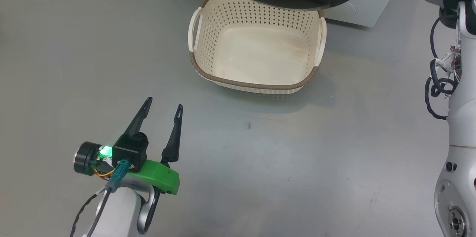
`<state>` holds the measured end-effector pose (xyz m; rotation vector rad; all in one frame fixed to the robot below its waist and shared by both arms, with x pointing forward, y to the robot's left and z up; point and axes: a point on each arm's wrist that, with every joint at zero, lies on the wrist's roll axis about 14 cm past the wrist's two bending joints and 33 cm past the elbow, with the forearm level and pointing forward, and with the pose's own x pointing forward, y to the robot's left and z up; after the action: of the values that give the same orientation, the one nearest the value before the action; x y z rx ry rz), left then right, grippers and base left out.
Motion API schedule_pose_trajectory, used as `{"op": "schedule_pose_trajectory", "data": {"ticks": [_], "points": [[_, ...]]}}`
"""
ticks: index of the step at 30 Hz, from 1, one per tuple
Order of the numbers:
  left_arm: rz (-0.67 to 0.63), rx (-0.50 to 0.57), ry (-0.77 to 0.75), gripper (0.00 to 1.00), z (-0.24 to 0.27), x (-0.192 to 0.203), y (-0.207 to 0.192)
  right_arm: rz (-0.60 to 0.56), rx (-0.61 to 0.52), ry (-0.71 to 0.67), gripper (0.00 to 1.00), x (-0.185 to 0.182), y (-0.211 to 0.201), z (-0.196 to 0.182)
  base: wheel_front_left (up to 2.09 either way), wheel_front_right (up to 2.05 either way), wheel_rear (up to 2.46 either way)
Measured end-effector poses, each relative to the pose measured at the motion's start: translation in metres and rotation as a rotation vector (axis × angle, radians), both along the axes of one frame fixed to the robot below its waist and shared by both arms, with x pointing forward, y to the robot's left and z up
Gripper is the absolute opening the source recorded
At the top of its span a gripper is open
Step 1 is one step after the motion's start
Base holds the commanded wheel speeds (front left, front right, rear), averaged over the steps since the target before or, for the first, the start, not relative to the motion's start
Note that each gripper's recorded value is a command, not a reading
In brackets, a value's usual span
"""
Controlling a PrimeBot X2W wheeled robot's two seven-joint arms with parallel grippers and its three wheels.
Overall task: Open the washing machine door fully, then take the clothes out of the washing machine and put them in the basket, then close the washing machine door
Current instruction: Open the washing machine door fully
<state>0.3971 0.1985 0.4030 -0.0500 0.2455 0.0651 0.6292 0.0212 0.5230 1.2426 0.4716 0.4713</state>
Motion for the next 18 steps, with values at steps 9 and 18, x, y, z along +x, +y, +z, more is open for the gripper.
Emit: {"op": "schedule_pose_trajectory", "data": {"ticks": [9,18], "points": [[0.016,-0.008,0.005,1.00,-0.001,-0.001,0.003,0.052,0.093,0.058,0.00,0.007,0.016,0.001,0.00,0.00,0.00],[0.025,-0.005,0.006,1.00,-0.001,-0.001,0.005,0.136,0.135,0.125,0.00,0.000,0.035,-0.010,0.00,0.00,0.00]]}}
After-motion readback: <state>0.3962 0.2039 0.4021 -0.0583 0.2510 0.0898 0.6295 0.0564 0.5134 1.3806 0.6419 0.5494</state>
